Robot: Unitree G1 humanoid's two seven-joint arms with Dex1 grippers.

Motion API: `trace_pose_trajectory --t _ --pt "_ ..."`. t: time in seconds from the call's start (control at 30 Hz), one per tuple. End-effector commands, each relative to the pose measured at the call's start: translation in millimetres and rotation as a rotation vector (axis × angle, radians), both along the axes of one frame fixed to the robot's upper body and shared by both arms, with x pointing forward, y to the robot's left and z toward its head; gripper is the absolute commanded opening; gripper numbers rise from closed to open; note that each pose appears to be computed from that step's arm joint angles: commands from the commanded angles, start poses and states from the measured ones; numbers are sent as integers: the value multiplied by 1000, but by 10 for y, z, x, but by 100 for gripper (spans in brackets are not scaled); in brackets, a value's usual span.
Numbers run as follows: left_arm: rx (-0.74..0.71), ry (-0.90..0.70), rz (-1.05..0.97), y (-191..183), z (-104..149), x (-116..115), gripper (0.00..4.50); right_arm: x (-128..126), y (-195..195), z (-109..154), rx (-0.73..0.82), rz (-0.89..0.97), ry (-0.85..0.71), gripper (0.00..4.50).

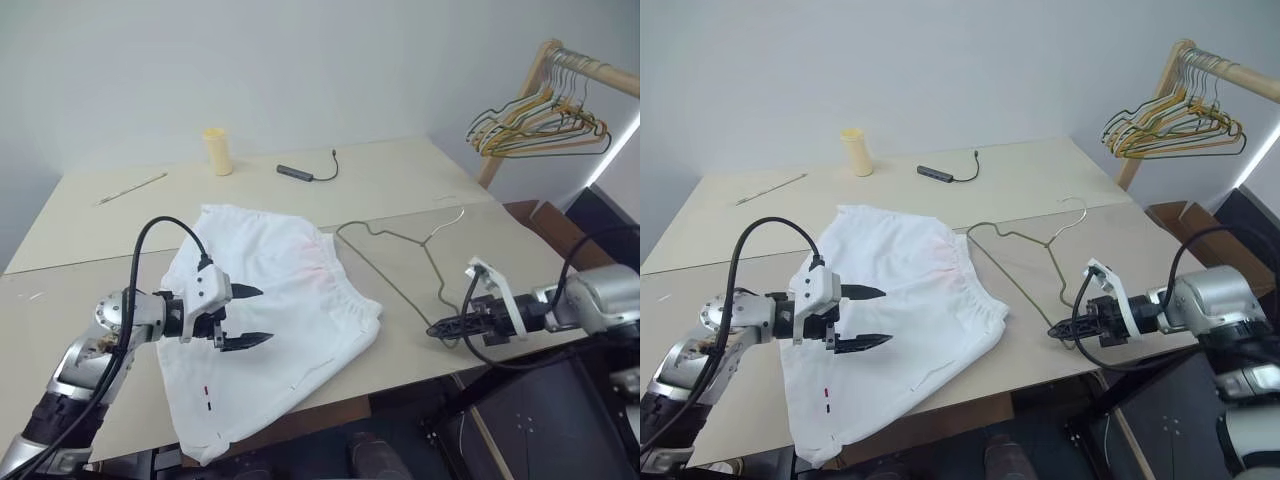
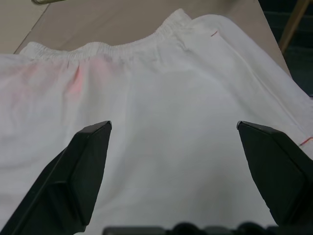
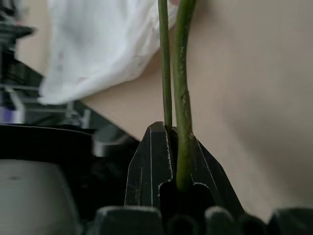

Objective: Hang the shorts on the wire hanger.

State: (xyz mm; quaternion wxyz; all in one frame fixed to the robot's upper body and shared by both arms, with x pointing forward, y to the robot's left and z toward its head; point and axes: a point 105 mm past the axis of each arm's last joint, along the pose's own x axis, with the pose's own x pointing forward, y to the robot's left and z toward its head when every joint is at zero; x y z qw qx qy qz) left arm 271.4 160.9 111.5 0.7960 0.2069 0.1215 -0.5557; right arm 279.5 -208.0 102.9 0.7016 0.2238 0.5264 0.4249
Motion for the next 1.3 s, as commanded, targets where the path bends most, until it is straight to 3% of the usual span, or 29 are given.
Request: trace_pose_trajectory --t 0.03,0.33,0.67,1.17,1.23,1.3 --pt "33 -42 -13 10 69 -29 447 88 -80 45 30 -30 63 0" --pt "51 -40 -7 33 57 -93 447 246 -31 -185 -52 42 101 0" --pt "53 -35 8 58 35 -153 447 275 21 -123 -25 86 56 0" --pt "64 -23 -1 33 -45 -196 447 -310 26 -89 -6 384 90 0" --pt "62 -23 -1 29 -44 -198 447 -289 35 -94 -13 386 90 0" --pt "63 -24 -1 26 -43 -194 447 -111 41 -83 -28 324 73 0"
